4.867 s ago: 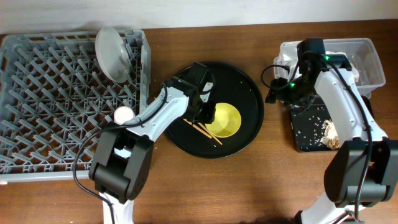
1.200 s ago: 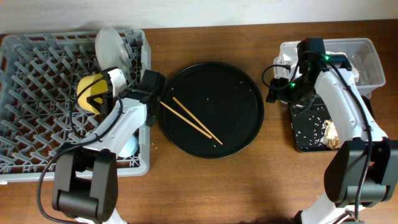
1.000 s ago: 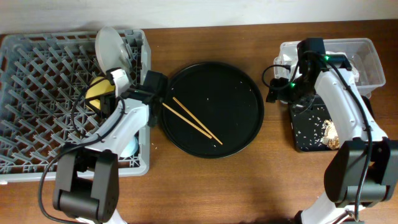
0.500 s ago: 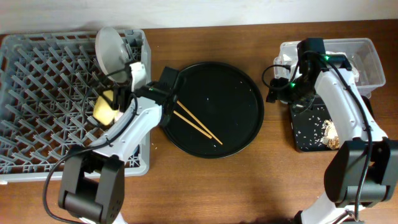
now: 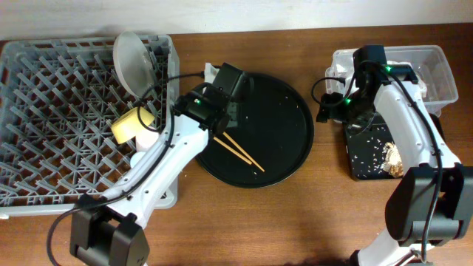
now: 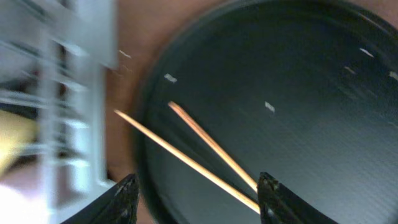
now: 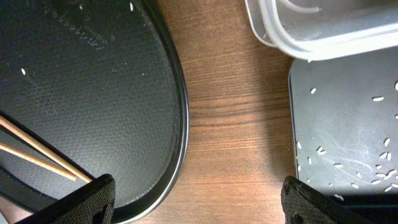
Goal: Sort waste into correct bins and load items into the dishwasher rack
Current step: 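Move the left gripper to the black tray and grasp one chopstick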
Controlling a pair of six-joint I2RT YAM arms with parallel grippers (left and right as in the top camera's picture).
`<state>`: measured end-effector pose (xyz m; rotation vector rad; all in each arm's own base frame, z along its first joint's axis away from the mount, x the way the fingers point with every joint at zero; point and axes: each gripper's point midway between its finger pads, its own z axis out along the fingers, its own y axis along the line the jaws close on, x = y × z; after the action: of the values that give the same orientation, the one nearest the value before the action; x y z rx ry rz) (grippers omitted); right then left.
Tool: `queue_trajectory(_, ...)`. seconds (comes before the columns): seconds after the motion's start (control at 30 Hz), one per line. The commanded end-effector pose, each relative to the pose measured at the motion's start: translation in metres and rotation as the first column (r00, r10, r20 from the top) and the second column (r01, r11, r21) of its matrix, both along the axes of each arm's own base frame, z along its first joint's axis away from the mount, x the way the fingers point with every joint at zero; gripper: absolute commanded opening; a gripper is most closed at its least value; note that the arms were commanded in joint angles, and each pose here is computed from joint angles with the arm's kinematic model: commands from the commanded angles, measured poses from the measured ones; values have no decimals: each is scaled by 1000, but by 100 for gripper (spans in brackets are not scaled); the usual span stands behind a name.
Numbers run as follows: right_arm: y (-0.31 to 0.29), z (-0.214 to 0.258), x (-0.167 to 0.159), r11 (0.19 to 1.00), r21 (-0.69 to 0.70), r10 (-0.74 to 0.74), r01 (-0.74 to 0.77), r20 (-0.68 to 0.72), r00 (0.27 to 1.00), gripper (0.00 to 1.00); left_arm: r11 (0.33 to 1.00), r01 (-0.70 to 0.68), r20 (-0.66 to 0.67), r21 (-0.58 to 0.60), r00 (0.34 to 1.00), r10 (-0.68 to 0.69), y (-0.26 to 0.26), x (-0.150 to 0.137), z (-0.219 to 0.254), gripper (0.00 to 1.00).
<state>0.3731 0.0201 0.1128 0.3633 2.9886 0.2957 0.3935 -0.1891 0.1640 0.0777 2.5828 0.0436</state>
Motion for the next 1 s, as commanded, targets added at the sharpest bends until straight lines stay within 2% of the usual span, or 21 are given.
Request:
queue_trajectory(0.0,-2,10,-1,1000,-14,8,-8,22,1000,86,994,-43,-172,-105,985,25,-21,-18,-38,65)
queue_trajectory(0.13,-2,10,-3,1000,-11,4,-4,10,1000,87,990,-118,-243,-73,965,97,-17,-23,-64,65)
queue_trajectory(0.47,-1,10,-8,1000,-9,5,-5,-8,1000,91,969,-236,-277,-67,938,210,-13,-24,-83,68)
queue_trajectory(0.6,-1,9,-9,1000,-9,5,-6,-13,1000,91,922,-385,-328,-46,877,350,-10,-26,-114,72)
queue_trajectory(0.7,-2,9,-11,1000,-13,8,-8,-23,1000,91,850,-524,-348,-48,807,478,-2,-23,-131,75)
queue_trajectory(0.83,-2,9,-12,1000,-13,8,-8,-26,1000,91,811,-582,-344,-67,776,529,9,-12,-132,74)
queue_trajectory(0.93,-2,9,-12,1000,-13,8,-8,-26,1000,91,801,-595,-344,-66,767,541,15,-8,-136,67)
queue_trajectory(0.97,-2,9,-12,1000,-13,8,-8,-26,1000,91,802,-595,-351,-52,762,543,15,-9,-143,62)
